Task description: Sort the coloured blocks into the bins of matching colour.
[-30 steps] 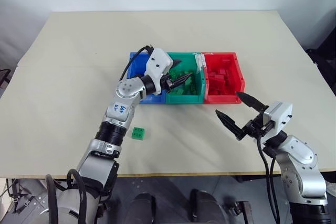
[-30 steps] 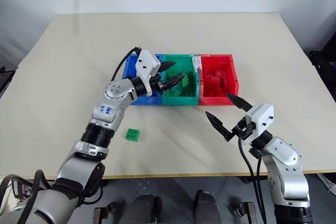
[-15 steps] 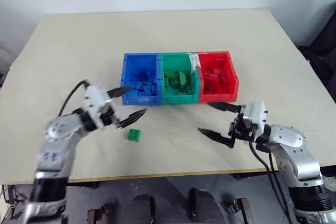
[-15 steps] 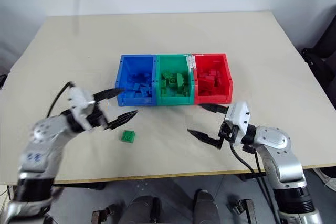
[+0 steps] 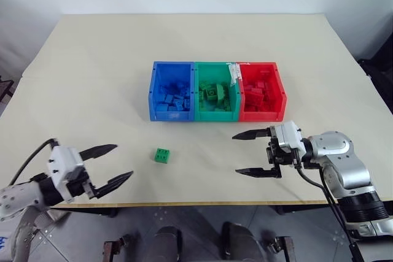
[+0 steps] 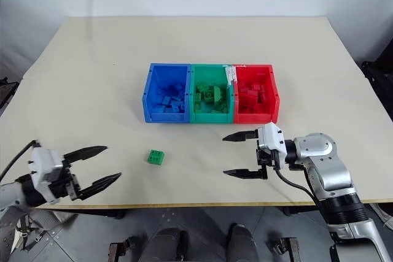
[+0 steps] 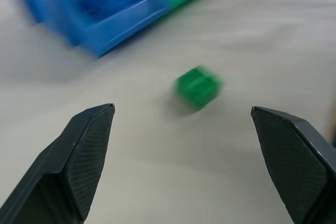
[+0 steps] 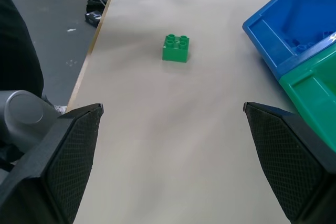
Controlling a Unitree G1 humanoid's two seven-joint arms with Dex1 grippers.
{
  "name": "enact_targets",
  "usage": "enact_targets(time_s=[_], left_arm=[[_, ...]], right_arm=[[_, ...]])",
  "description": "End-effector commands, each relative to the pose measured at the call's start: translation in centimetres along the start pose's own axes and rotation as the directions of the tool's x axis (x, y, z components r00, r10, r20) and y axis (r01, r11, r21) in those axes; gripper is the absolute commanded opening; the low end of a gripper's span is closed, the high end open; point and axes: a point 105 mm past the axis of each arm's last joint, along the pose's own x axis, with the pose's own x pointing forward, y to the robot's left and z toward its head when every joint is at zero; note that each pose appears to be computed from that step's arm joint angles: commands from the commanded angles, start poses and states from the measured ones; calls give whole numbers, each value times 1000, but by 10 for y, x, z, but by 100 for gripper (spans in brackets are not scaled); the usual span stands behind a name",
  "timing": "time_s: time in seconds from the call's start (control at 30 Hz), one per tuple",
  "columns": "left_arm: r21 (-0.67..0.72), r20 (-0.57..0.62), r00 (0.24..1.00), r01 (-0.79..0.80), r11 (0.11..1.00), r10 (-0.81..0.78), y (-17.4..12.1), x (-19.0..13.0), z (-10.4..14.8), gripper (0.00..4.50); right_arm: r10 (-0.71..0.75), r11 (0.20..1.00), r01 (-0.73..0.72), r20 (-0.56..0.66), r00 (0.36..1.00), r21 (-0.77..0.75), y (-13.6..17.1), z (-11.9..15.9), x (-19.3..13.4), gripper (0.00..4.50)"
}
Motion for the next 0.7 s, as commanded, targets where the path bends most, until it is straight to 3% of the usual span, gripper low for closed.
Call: enact_targets(time_s=[0.03,0.27,0.57,0.7], left_arm=[[56,-63,984,168,984,-164,-8,21,-9,438],[110,-170,941,313,943,-293,23,59,-35,438],[134,-125,903,427,894,-412,23,88,-28,438],[135,-157,900,428,894,-407,26,90,-36,355]], right_arm=[[25,1000,-25,-7,1000,-13,2,2,-3,450],[18,1000,-19,-41,999,-10,5,4,-8,450],[-19,999,21,-64,998,30,17,2,-12,450],[-29,999,31,-67,997,37,19,2,-10,450]])
